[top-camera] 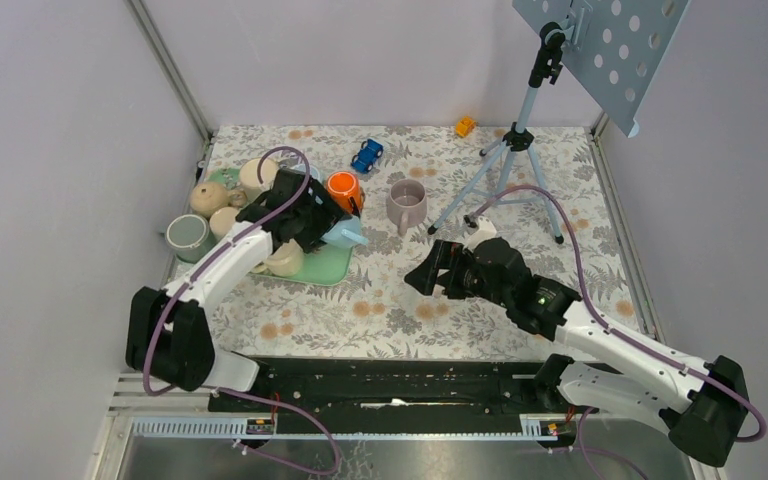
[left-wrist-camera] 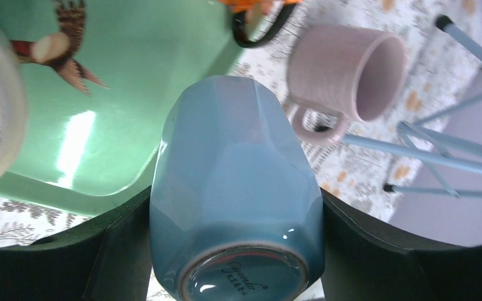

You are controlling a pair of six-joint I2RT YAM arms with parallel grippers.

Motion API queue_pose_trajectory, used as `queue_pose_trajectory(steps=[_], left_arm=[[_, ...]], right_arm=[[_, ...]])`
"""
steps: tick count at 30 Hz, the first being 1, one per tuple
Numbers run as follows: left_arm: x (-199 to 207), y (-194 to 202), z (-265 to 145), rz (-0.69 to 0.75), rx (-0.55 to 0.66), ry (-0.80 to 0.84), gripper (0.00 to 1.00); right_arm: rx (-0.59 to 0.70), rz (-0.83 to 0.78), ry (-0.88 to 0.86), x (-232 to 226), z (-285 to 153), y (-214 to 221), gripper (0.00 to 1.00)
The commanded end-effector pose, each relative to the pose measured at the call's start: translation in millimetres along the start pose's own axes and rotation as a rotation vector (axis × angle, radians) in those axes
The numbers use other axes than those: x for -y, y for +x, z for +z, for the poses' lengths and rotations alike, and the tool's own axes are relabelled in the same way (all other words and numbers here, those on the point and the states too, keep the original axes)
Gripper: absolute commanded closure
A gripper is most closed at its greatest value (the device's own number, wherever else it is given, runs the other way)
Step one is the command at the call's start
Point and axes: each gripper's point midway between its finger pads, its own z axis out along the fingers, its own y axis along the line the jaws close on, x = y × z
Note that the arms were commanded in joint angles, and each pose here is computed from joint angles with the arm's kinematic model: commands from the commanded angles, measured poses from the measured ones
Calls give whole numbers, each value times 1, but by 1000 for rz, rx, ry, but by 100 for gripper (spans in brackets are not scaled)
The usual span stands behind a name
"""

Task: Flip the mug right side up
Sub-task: Turn over the cup on the tray.

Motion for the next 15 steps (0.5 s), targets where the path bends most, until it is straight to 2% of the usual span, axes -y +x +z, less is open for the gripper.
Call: queue_pose_trajectory(steps=[1, 7, 15], left_arm=[[72, -13, -44, 29, 42, 356, 100], [103, -4, -79, 10, 16, 612, 100], [119, 6, -107, 33, -15, 781, 100]], right_arm=[[166, 109, -89, -36, -5, -47, 0], [245, 182, -196, -67, -10, -78, 0], [172, 362, -461, -87, -5, -106, 6]])
